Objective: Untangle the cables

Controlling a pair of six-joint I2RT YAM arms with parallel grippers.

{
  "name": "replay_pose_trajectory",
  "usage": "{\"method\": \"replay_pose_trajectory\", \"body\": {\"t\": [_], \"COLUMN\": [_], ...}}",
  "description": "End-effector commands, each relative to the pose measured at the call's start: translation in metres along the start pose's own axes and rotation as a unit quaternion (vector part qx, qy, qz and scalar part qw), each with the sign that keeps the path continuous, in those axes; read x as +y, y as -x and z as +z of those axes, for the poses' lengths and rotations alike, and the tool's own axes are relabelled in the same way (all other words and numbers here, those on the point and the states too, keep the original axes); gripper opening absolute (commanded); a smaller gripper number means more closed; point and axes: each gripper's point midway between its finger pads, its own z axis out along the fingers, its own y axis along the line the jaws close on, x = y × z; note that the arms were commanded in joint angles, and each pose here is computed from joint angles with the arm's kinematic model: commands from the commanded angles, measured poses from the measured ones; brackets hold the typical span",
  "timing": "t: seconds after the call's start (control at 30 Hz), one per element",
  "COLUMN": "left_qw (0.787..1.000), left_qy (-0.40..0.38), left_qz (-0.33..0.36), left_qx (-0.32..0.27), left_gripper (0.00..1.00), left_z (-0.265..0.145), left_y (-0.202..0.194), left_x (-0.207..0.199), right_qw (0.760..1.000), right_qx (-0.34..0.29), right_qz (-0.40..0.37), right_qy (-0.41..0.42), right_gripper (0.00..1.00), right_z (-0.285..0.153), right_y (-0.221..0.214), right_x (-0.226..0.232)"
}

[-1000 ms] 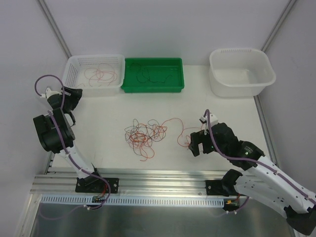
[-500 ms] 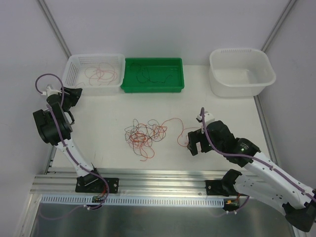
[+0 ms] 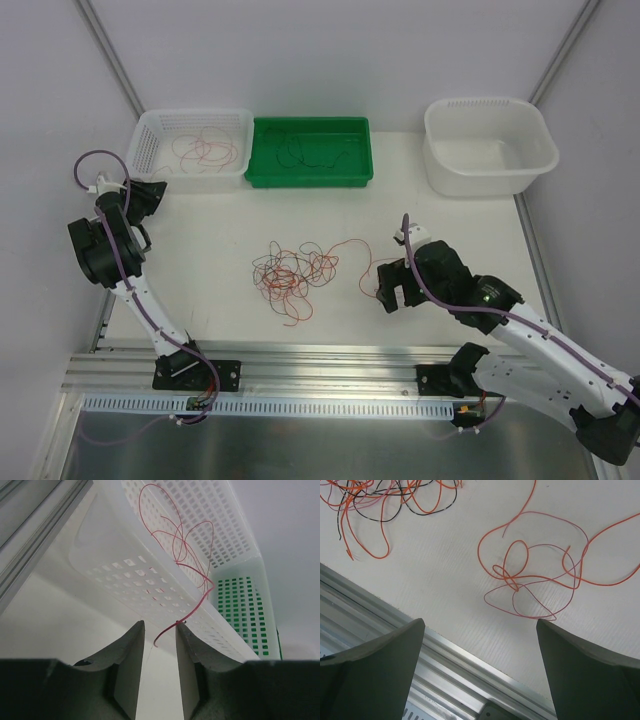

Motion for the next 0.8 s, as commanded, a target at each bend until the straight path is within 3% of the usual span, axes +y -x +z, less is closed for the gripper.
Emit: {"method": "replay_pose_trajectory", "body": {"t": [0.0,0.13,0.3,0.5,0.77], "left_qw": [0.998,0.998,0.997,0.998,0.996], "left_qy": [-0.052,-0.056,-0.060,-0.059,-0.077], "left_qz": [0.027,0.028,0.024,0.004,0.017], "left_qx": [-0.024,-0.025,-0.033,-0.033,-0.038], "left_gripper": [0.31,0.21,0.00,0.00,0.00], "left_z": [0.004,0.005,-0.003,-0.021,-0.040], "left_y": [0.022,0.023,0.026,0.023,0.041], "left_x": [-0.020,-0.022,-0.027,-0.038,-0.084], "right_qw": [0.999,0.999,0.999,0.998,0.998], "right_qx": [-0.030,-0.028,-0.032,-0.047,-0.065], "right_qz": [0.006,0.008,0.012,0.020,0.024], "right_qy": [0.017,0.017,0.020,0.025,0.005], "right_gripper": [1.00,1.00,0.99,1.00,1.00], "right_z": [-0.006,-0.006,-0.008,-0.016,-0.026], "right_y": [0.021,0.021,0.021,0.019,0.016], "right_x": [0.009,0.010,0.010,0.009,-0.002]}}
